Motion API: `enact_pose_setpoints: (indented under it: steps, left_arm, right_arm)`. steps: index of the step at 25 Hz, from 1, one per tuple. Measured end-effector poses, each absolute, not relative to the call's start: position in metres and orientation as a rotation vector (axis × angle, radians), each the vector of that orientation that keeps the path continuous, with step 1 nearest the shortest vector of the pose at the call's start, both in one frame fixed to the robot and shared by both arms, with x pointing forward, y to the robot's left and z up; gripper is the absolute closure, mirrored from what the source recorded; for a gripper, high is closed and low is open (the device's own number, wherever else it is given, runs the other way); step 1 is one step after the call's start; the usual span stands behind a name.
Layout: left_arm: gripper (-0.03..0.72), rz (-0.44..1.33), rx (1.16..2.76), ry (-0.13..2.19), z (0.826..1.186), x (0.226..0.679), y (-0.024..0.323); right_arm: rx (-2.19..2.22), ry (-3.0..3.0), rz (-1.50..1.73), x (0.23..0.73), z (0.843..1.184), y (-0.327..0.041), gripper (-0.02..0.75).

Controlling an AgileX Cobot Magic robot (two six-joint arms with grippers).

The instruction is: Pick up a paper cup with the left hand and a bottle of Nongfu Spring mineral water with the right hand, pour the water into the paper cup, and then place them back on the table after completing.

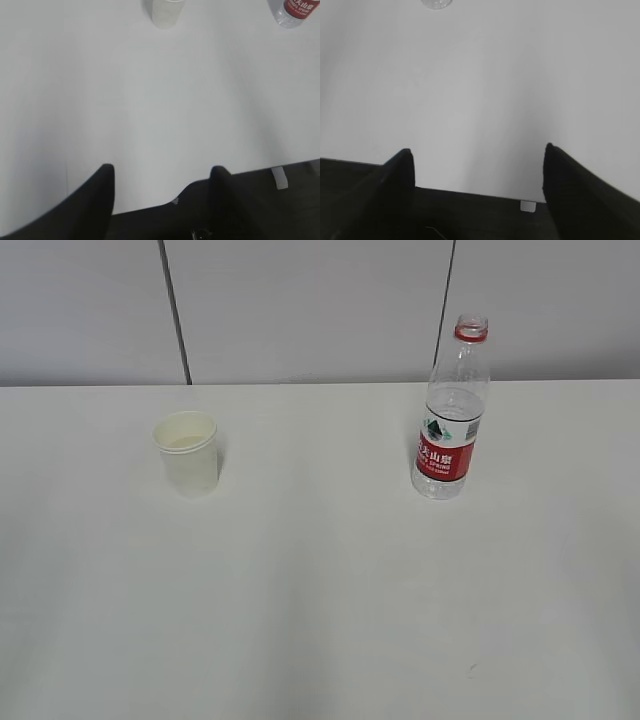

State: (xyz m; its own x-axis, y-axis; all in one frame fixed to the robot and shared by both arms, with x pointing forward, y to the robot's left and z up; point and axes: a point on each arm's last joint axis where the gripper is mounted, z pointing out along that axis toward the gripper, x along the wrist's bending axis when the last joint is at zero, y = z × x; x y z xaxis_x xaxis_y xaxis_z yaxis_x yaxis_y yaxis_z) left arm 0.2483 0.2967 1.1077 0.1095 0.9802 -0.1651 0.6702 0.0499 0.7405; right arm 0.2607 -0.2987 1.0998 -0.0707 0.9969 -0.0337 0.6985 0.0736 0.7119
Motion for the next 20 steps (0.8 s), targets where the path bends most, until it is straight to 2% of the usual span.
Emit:
enact_pose_setpoints:
  steps: [9, 20]
  left_arm:
    - [0.326, 0.604, 1.643, 1.576, 1.067, 0.22, 0.303]
    - [0.344, 0.7, 1.63, 1.481, 1.061, 0.217, 0.305]
  right_arm:
    - [1.581, 1.821, 0.754, 0.238, 1.069, -0.3, 0.15]
    - [1.487, 1.716, 0.854, 0.228, 1.044, -0.301, 0.15]
